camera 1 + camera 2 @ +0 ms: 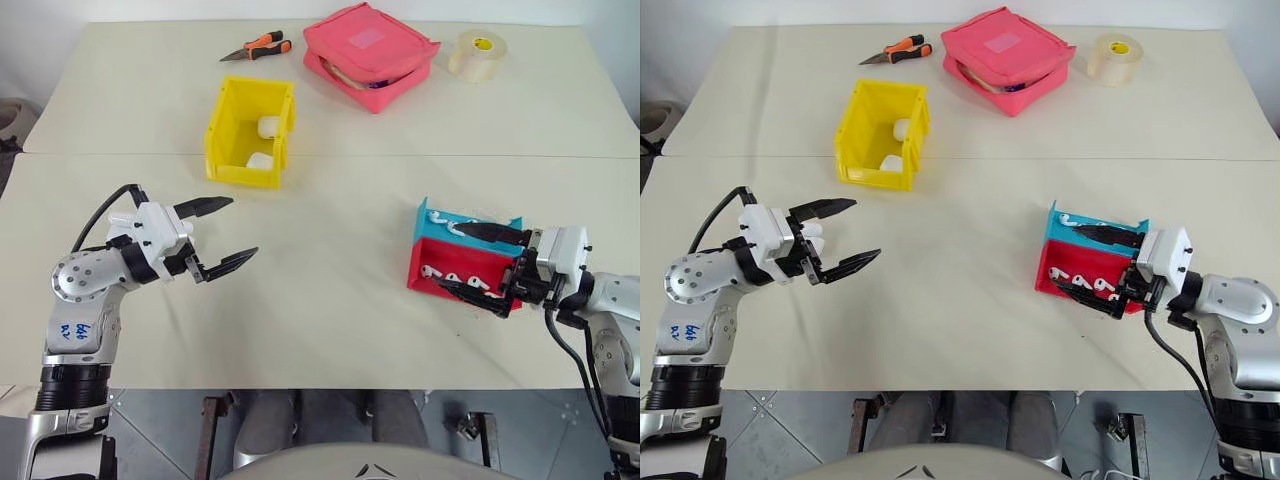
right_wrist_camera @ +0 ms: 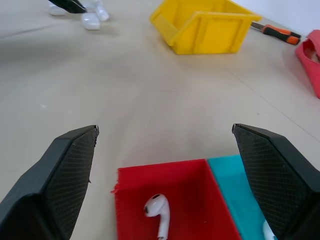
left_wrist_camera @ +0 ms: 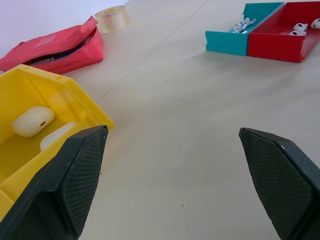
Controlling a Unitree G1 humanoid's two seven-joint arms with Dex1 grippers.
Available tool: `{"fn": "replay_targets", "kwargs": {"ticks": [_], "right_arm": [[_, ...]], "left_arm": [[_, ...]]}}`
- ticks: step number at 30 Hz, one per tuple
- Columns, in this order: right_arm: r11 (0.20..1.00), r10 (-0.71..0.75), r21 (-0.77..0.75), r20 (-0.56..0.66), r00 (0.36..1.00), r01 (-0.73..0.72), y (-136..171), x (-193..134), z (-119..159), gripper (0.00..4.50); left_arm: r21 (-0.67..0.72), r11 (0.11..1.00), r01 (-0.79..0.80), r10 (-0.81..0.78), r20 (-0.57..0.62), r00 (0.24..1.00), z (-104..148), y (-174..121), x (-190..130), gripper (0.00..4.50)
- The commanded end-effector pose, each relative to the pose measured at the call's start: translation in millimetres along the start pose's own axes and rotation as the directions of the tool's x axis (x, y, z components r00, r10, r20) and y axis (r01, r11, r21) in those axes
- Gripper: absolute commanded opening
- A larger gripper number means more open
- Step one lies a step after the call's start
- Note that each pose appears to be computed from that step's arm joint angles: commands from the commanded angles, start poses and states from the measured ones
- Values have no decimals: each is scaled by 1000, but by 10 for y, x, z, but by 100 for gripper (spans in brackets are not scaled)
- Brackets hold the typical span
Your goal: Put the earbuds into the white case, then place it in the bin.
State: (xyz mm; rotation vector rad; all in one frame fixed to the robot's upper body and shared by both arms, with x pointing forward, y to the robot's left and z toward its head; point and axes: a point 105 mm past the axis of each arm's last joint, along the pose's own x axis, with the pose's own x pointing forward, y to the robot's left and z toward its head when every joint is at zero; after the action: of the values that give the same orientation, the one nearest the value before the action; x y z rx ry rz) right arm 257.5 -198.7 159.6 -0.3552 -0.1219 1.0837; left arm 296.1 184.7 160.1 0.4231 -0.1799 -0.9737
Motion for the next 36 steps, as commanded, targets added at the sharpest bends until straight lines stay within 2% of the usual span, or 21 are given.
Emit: {"fn": "replay_targets", "kwargs": {"ticks": [1, 5, 8, 12, 15, 18, 19, 25, 27, 31, 32, 36], "right_arm": [[999, 27, -21, 25, 999, -27, 13, 2, 48, 450], [996, 84, -11, 86, 993, -84, 92, 165, 101, 450], [994, 110, -4, 146, 983, -110, 121, 321, 158, 450], [989, 150, -33, 273, 950, -146, 182, 552, 289, 450], [981, 192, -54, 314, 930, -184, 233, 648, 338, 450], [974, 226, -87, 338, 914, -208, 251, 703, 382, 450], [973, 229, -91, 340, 912, -211, 246, 711, 387, 450], [966, 258, -73, 310, 915, -247, 208, 678, 358, 450], [964, 265, -47, 299, 917, -263, 196, 660, 354, 450], [957, 281, -16, 279, 918, -288, 176, 626, 358, 450], [957, 281, -16, 278, 919, -288, 170, 624, 357, 450], [959, 278, -19, 278, 920, -284, 135, 641, 361, 450]], "left_arm": [[0, 999, -52, 52, 8, 999, 31, 3, -57, 447], [-58, 975, -215, 215, 2, 977, 37, 27, -252, 447], [-94, 922, -376, 373, -46, 927, 7, 47, -470, 447], [-85, 797, -599, 584, -147, 798, -143, -81, -891, 447], [-84, 709, -700, 674, -211, 708, -237, -203, -1137, 447], [-67, 589, -805, 761, -290, 581, -337, -258, -1390, 447], [-62, 562, -825, 775, -310, 551, -356, -265, -1436, 447], [-84, 501, -861, 777, -394, 491, -314, -228, -1509, 447], [-39, 485, -874, 758, -480, 442, -337, -184, -1603, 447], [-40, 450, -892, 738, -546, 397, -183, -24, -1673, 447], [-48, 457, -888, 714, -576, 398, -169, -2, -1670, 447], [-58, 423, -904, 584, -746, 321, -186, 99, -1691, 447]]}}
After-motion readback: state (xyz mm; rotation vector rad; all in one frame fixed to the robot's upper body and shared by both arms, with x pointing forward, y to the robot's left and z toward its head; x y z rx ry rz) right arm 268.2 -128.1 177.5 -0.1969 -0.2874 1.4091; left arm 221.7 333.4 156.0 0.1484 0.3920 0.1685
